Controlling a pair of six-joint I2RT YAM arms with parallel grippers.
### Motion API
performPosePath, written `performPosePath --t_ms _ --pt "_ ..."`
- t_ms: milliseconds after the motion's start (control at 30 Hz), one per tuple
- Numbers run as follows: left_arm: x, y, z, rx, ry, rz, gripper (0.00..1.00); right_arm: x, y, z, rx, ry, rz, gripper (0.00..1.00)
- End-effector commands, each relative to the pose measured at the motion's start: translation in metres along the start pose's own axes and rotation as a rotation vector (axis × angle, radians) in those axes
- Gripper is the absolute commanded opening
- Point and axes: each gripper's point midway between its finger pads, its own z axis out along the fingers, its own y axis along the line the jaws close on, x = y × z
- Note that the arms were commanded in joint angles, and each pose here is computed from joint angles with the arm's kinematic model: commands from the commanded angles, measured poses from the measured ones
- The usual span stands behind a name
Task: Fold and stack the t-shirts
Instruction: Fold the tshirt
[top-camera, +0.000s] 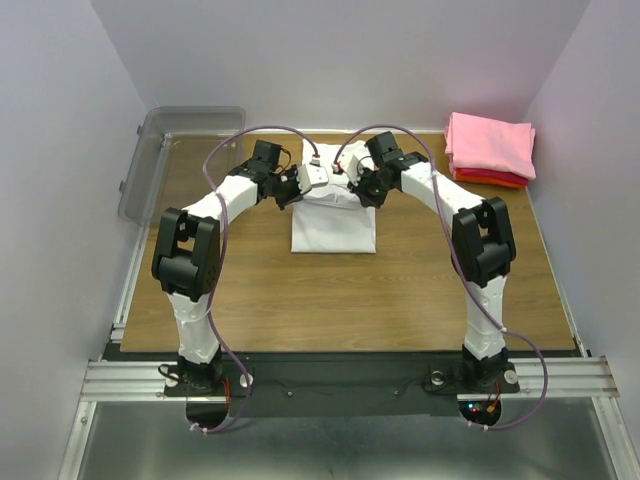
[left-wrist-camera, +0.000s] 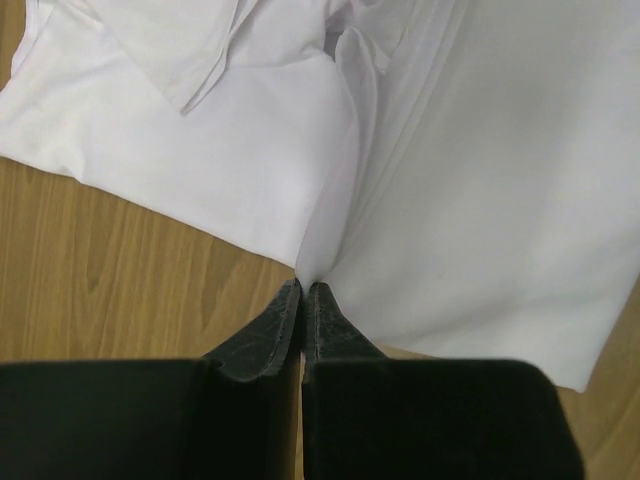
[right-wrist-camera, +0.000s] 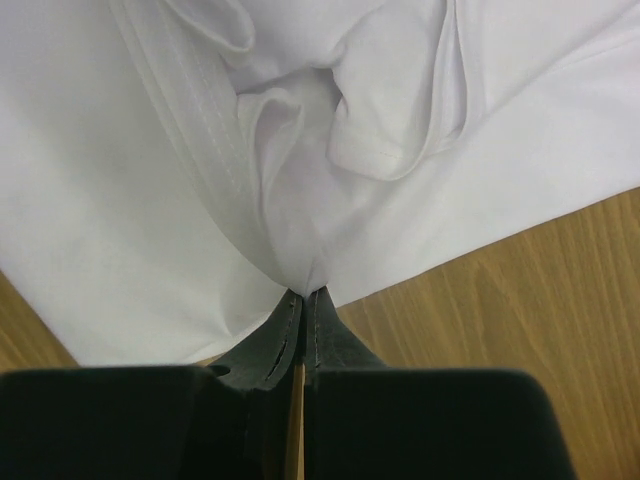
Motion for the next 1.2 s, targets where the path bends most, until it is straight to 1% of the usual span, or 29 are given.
performPosePath --t_ms 0,167,467,600,667,700,733,767,800,900,933,967,1000,1033,1100,1133,1167 --pt "-0.020 0.024 0.002 -0.037 -0.056 0.043 0.00 -0.003 -0.020 0.003 0.034 -0.016 -0.013 0.01" --pt "-0.017 0.029 0.014 -0.031 -0.059 0.034 0.00 0.001 -0.029 0.006 0.050 -0.008 0.000 0.01" --pt "-0.023 0.033 0.017 -0.028 -0.084 0.035 0.00 -0.005 -0.041 -0.008 0.086 -0.029 0.016 0.01" --pt "-0.023 0.042 0.023 -0.043 -0.077 0.034 0.00 0.001 -0.045 0.002 0.089 -0.008 0.018 0.01" --pt "-0.016 0.043 0.030 -0.043 -0.055 0.019 0.02 0.004 -0.046 0.007 0.088 0.001 0.022 0.07" --pt "-0.015 0.046 0.030 -0.050 -0.050 0.010 0.10 0.007 -0.047 0.010 0.087 0.010 0.025 0.14" --pt "-0.016 0.050 0.031 -0.062 -0.050 0.007 0.14 0.006 -0.049 0.011 0.092 0.008 0.027 0.32" --pt "-0.013 0.051 0.032 -0.068 -0.038 -0.006 0.25 0.009 -0.052 0.013 0.104 0.021 0.043 0.36" --pt "-0.013 0.053 0.032 -0.075 -0.036 -0.012 0.30 0.003 -0.060 0.009 0.128 0.009 0.050 0.51" --pt "-0.016 0.060 0.024 -0.103 -0.037 -0.029 0.42 -0.006 -0.075 -0.006 0.171 -0.021 0.077 0.62" --pt "-0.019 0.061 0.020 -0.109 -0.043 -0.030 0.42 -0.011 -0.079 -0.013 0.185 -0.036 0.082 0.68" --pt "-0.026 0.065 0.010 -0.129 -0.054 -0.027 0.48 -0.016 -0.083 -0.020 0.202 -0.049 0.091 0.68" --pt "-0.025 0.066 0.006 -0.144 -0.060 -0.049 0.49 -0.020 -0.085 -0.027 0.212 -0.062 0.095 0.69" --pt "-0.035 0.071 -0.009 -0.173 -0.081 -0.043 0.56 -0.028 -0.085 -0.041 0.227 -0.083 0.092 0.69" --pt "-0.041 0.069 -0.022 -0.184 -0.103 -0.048 0.56 -0.027 -0.074 -0.048 0.202 -0.098 0.113 0.69" --pt "-0.035 0.059 -0.024 -0.168 -0.098 -0.058 0.56 -0.027 -0.066 -0.052 0.181 -0.107 0.121 0.68" --pt "-0.045 0.055 -0.038 -0.173 -0.123 -0.046 0.54 -0.027 -0.048 -0.060 0.138 -0.124 0.130 0.66"
